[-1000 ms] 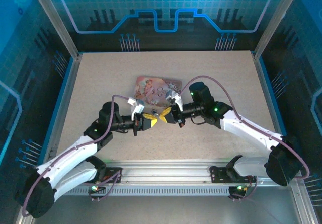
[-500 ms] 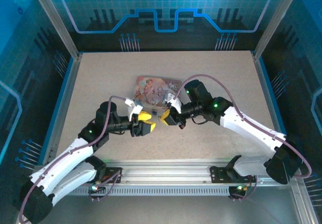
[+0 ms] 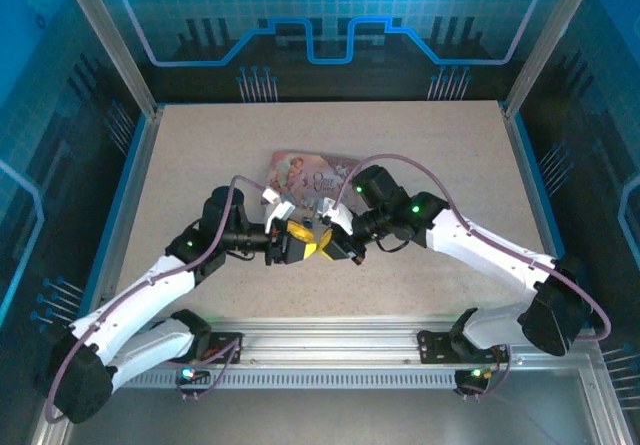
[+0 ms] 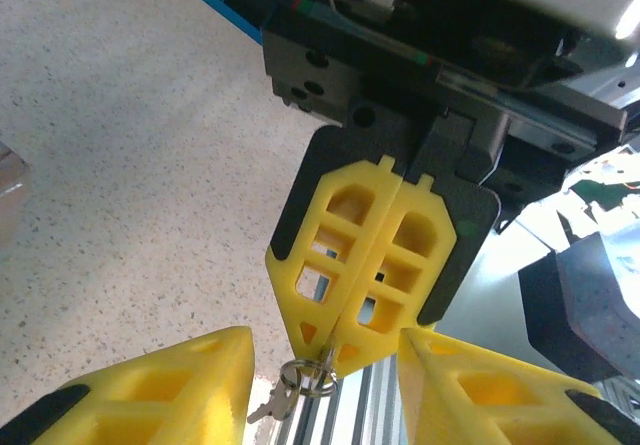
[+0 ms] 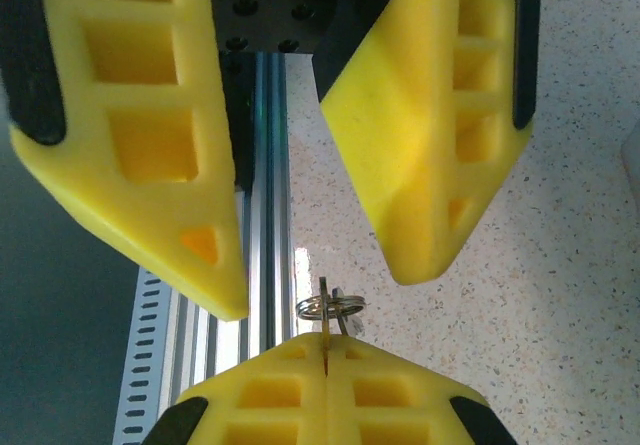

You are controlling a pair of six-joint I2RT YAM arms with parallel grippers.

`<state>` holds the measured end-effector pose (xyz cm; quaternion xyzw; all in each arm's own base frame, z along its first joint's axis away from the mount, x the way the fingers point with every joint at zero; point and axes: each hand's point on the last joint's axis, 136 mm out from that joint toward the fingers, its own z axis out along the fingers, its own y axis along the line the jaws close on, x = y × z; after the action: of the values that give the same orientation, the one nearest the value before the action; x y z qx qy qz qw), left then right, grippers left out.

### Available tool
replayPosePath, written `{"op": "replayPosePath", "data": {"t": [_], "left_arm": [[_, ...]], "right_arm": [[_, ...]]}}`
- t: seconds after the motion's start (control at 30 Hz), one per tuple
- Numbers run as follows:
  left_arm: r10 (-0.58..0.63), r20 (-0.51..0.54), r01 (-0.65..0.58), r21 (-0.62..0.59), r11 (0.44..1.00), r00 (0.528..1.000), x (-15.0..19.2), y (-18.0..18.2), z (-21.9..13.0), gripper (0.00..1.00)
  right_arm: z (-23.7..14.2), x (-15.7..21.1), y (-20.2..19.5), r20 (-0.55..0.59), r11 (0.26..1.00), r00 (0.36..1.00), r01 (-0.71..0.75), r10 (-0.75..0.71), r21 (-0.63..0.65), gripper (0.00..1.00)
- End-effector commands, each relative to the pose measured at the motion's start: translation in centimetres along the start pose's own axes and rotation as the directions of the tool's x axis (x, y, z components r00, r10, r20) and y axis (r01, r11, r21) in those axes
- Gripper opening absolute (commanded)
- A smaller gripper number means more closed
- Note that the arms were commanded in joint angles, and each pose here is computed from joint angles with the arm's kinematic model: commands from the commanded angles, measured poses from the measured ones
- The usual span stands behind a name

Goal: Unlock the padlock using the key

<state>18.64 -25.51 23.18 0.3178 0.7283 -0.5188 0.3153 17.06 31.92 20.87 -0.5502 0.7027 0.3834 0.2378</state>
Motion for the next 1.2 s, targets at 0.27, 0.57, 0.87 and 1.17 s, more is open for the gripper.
{"op": "replayPosePath", "data": {"t": [0.27,0.57,0.87,1.17], "left_arm": [[-0.02,-0.045,0.022,0.053,0.998,0.999,-0.1,-0.7,0.6,0.1],[-0.047,-0.027,0.049,0.062,0.997,0.998,0.1,-0.5,0.8,0.0],[-0.136,0.117,0.139,-0.012,0.99,0.984,-1.2,1.5,0.8,0.0],[-0.192,0.437,0.274,-0.135,0.952,0.879,-4.0,4.7,-1.8,0.0]], "right_arm": [[-0.2,-0.6,1.0,0.0,0.999,1.0,0.018,-0.018,-0.034,0.0],[-0.7,-1.4,0.3,0.067,1.0,0.998,0.003,-0.001,-0.019,0.0],[-3.6,-3.0,-1.3,0.235,0.997,0.969,-0.076,0.071,0.014,0.16],[-8.2,-2.4,-7.6,0.576,0.815,0.702,-0.57,0.419,0.103,0.55]]}}
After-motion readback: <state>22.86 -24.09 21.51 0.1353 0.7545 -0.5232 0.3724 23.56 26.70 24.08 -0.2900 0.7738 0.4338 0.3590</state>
